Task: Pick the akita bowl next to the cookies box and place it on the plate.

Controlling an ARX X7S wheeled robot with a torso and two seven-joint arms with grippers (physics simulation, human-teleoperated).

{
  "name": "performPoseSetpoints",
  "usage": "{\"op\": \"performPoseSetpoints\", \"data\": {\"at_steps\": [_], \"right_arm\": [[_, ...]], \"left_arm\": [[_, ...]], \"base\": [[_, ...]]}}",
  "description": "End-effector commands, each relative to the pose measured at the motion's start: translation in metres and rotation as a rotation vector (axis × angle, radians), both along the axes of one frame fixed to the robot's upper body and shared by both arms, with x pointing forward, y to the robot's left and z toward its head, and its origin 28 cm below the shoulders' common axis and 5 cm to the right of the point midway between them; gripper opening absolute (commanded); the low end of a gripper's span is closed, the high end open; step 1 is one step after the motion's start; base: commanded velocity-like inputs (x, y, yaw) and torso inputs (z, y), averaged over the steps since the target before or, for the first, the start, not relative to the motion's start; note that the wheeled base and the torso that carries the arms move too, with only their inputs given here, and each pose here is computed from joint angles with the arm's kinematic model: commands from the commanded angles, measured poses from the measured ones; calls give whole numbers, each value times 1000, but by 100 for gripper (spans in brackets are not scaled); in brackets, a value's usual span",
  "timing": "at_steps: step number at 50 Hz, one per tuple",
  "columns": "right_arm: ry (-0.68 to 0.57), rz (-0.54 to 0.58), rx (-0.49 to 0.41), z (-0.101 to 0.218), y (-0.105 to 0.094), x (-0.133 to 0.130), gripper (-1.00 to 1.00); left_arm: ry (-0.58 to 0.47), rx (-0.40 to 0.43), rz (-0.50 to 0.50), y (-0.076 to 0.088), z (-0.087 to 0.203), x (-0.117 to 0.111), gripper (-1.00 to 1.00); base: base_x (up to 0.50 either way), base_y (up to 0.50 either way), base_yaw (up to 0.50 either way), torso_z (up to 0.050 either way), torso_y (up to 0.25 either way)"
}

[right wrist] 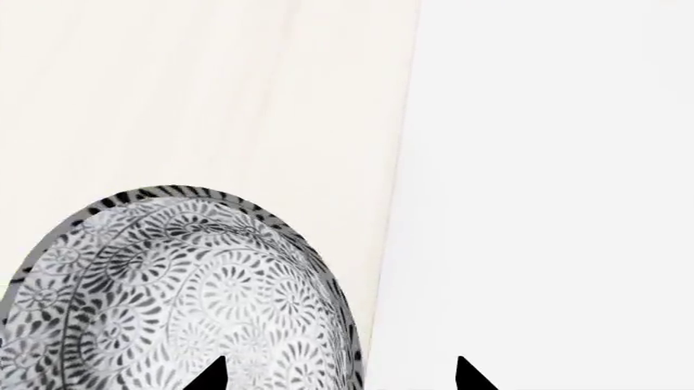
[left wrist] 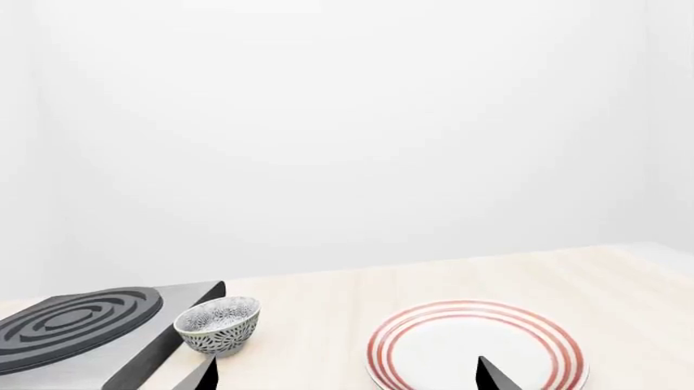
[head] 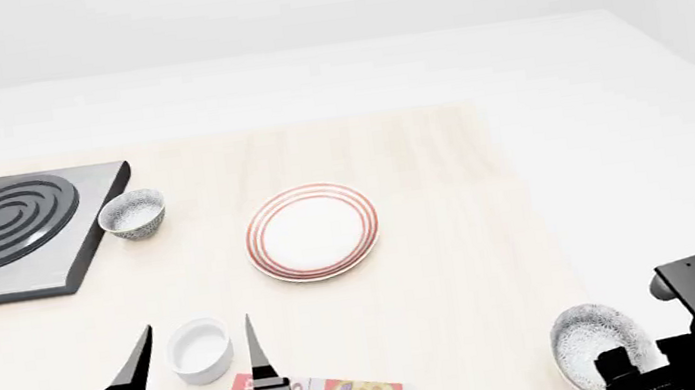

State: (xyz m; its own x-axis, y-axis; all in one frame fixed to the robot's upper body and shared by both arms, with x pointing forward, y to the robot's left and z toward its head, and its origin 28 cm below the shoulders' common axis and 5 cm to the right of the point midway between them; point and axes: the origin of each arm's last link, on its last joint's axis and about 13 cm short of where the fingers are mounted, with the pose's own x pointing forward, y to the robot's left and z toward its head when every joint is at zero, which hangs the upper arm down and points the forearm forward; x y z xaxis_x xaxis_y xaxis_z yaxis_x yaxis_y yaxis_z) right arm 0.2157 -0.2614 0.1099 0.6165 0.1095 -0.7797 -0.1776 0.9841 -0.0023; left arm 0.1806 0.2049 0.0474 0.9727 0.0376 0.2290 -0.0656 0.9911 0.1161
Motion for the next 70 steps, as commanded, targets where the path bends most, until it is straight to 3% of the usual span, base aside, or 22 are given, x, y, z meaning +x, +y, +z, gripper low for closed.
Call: {"op": "performPoseSetpoints", "data": {"at_steps": [1, 6, 7, 24, 37, 50, 70], "right_arm": [[13, 4, -2, -8, 0, 0, 100], [13, 6, 4, -9, 1, 0, 100], [4, 4, -7, -8, 1, 1, -100], [-30, 10, -7, -2, 3, 1, -100], [-94, 68, -17, 36, 14, -2, -100], [-116, 98, -15, 52, 24, 0, -100], [-279, 162, 38, 102, 64, 54, -100]], "left_arm": [[0, -1, 0, 0, 0, 0, 100], [-1, 0, -1, 0, 0, 0, 100], [0, 0, -1, 0, 0, 0, 100], [-1, 0, 0, 0, 0, 0, 100], [-3, -2, 1, 0, 0, -1, 100], [-3, -3, 2, 0, 1, -1, 100], [-2, -7, 2, 1, 1, -1, 100]], "base": [[0, 0, 0, 0, 0], [2, 0, 1, 0, 0], [0, 0, 3, 0, 0], [0, 0, 0, 0, 0], [0, 0, 0, 0, 0], [0, 0, 0, 0, 0], [0, 0, 0, 0, 0]]}}
